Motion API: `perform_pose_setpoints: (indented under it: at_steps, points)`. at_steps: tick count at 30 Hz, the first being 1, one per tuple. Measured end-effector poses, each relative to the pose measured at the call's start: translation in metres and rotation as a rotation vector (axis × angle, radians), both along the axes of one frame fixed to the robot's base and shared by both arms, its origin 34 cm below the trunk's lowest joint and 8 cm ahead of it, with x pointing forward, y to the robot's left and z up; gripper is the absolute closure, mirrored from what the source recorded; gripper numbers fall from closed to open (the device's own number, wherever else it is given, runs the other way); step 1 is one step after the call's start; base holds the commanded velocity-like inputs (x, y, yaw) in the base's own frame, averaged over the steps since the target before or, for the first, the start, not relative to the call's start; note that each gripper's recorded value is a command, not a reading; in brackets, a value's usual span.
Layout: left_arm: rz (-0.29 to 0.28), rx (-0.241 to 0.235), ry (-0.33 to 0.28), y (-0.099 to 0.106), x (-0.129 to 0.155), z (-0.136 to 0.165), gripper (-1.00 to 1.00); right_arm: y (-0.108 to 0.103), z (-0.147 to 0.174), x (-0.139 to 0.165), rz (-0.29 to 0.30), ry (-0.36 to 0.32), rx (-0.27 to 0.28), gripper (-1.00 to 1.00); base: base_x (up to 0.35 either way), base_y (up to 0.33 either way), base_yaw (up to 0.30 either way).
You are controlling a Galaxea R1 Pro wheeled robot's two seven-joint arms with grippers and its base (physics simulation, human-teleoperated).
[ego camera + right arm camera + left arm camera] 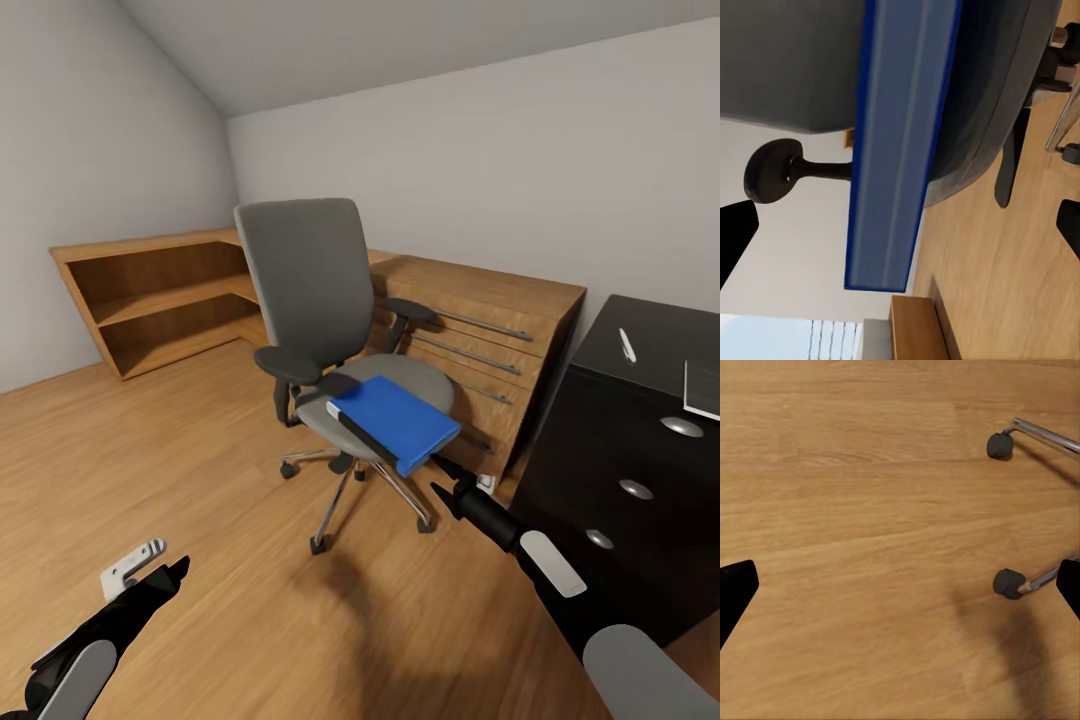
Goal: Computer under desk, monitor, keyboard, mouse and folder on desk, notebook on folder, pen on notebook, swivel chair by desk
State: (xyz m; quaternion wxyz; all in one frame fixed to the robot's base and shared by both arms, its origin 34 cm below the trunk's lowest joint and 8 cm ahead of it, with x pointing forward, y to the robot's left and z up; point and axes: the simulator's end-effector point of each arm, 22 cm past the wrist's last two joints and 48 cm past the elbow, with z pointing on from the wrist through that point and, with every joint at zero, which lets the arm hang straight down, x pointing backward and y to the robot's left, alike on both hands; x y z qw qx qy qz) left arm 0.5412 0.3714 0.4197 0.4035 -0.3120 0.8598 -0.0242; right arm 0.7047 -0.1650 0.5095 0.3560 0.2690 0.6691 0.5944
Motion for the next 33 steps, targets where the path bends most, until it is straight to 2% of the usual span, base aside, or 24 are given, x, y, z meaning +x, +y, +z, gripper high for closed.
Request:
perform_pose_setpoints:
  at_steps: [33]
  points:
    - [0.002, 0.0, -0.001, 0.0006, 0.0, 0.0002, -1.0, -0.0001, -0.0013, -0.0002, -0.001, 0.004, -0.002, -1.0, 0.078, 0.014, 0.0]
